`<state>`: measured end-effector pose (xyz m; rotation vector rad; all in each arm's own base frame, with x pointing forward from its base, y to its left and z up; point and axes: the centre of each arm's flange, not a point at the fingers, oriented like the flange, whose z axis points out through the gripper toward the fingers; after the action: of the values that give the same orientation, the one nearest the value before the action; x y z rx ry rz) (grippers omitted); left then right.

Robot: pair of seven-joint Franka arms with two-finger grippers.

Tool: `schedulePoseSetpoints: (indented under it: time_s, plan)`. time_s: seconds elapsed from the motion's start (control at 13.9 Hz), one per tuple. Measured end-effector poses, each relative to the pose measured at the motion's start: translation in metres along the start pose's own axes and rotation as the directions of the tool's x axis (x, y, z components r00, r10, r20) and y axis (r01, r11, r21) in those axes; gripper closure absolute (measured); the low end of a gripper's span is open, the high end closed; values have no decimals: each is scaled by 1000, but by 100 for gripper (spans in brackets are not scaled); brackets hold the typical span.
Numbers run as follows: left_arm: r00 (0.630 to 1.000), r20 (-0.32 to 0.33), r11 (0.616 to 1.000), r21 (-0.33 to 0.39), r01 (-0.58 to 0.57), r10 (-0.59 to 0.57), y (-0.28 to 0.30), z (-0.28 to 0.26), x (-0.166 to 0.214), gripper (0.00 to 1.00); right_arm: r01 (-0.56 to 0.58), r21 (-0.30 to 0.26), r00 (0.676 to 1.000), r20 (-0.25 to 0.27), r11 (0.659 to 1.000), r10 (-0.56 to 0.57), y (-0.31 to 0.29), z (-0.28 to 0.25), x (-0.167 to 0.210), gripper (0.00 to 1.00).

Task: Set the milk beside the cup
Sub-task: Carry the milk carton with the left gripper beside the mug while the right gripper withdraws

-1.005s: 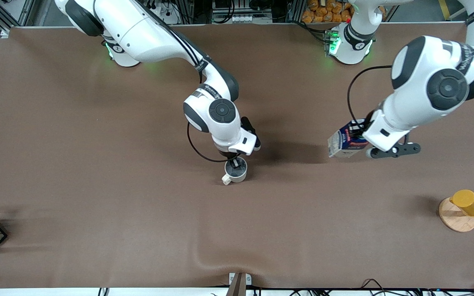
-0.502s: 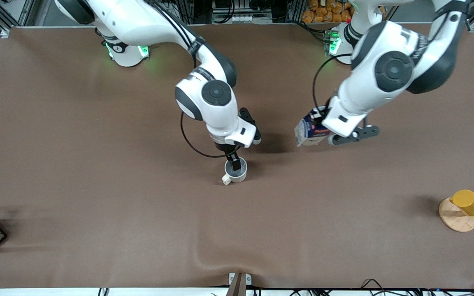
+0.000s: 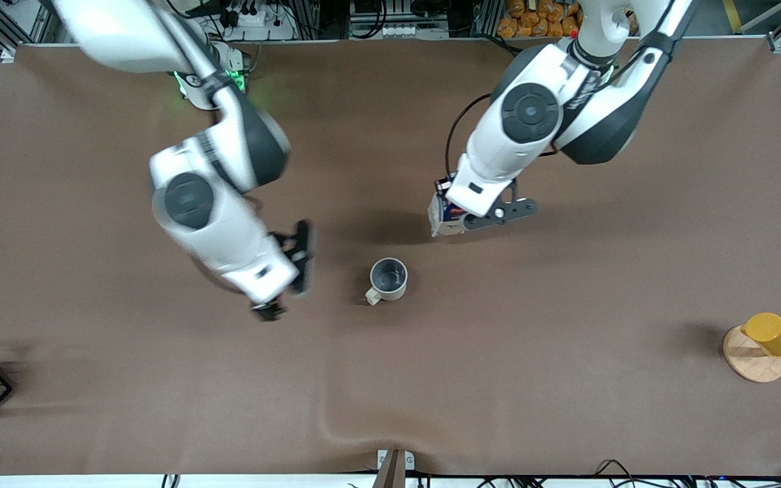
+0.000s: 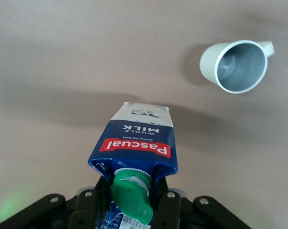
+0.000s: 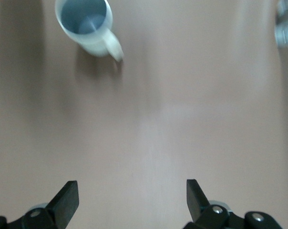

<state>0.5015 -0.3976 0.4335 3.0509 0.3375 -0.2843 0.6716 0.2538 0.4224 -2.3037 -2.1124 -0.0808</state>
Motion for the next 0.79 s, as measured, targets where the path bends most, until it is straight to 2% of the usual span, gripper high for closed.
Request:
schedulePoseSetpoints:
  time_s: [0.22, 0.43, 0.57, 0.79]
  plan:
    - [997, -26, 997, 30, -67, 68, 41, 18, -22, 59, -105, -6, 994, 9, 995, 105, 19, -31, -67, 0]
    - [994, -27, 994, 37, -106, 107, 63, 36, -28, 59, -211, -15, 977, 18, 977, 211, 21, -74, -122, 0]
    - [992, -37, 992, 43, -121, 122, 70, 48, -26, 59, -318, -20, 948, 22, 948, 318, 12, -105, -141, 0]
    - [986, -63, 986, 70, -150, 155, 78, 65, -25, 59, -495, -43, 867, 31, 868, 497, -22, -153, -146, 0]
